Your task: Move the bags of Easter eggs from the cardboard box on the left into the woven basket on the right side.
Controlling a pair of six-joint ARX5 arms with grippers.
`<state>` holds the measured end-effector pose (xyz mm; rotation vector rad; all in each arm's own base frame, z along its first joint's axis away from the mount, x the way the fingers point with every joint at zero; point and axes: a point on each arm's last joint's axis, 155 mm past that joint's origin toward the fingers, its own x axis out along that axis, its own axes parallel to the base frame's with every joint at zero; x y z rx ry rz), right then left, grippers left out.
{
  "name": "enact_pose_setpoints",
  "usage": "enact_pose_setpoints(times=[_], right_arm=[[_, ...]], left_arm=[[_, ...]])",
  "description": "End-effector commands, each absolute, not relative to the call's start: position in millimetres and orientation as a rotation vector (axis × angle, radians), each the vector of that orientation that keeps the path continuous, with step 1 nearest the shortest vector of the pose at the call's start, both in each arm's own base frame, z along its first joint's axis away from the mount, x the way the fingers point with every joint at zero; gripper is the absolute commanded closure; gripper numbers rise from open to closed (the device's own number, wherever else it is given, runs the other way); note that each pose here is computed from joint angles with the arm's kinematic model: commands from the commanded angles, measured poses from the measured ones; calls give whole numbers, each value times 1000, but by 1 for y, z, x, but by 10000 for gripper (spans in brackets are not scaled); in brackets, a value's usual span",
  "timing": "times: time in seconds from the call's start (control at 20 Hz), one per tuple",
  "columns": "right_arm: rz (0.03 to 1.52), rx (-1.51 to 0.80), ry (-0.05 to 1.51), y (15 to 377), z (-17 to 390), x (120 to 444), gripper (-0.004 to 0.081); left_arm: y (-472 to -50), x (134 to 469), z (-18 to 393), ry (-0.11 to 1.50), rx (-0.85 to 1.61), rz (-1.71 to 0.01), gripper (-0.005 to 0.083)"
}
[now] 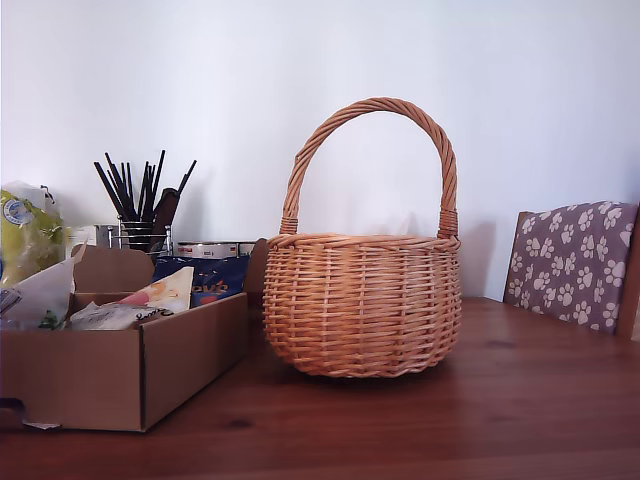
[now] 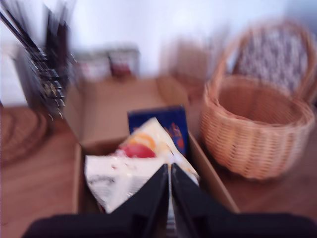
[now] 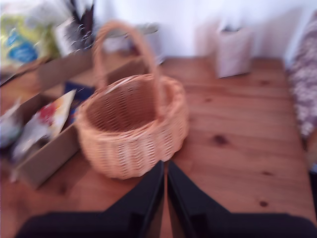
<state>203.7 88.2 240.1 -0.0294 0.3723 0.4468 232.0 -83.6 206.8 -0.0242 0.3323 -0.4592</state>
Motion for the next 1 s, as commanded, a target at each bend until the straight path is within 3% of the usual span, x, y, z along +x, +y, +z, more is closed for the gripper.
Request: enact_pose_setpoints(times=[0.0,0.15,0.2,0.25,0.4,0.45,0.8,0.95], right_arm=[[505,-98,414,98,244,202,783],[594,-148,500,117,248,202,783],[628,-146,529,124,248,200,783],[657,-131,552,131,247,199,783],[676,-121,552,138,249,206,783],[676,-123,555,139,248,209,783],[678,-127,570,144,243,219,783],[679,-126,543,145,249,223,783]], left_arm=[[-88,232,200,419,48,-496,797],[-94,237,191,594,97,-550,796],[-95,242,191,631,88,-554,755],[-96,247,190,665,79,-556,635],[-96,266,185,728,66,-551,-29],[-97,272,179,766,64,-550,8],[-108,306,133,948,124,-453,6],[-89,323,111,1008,222,-272,6]])
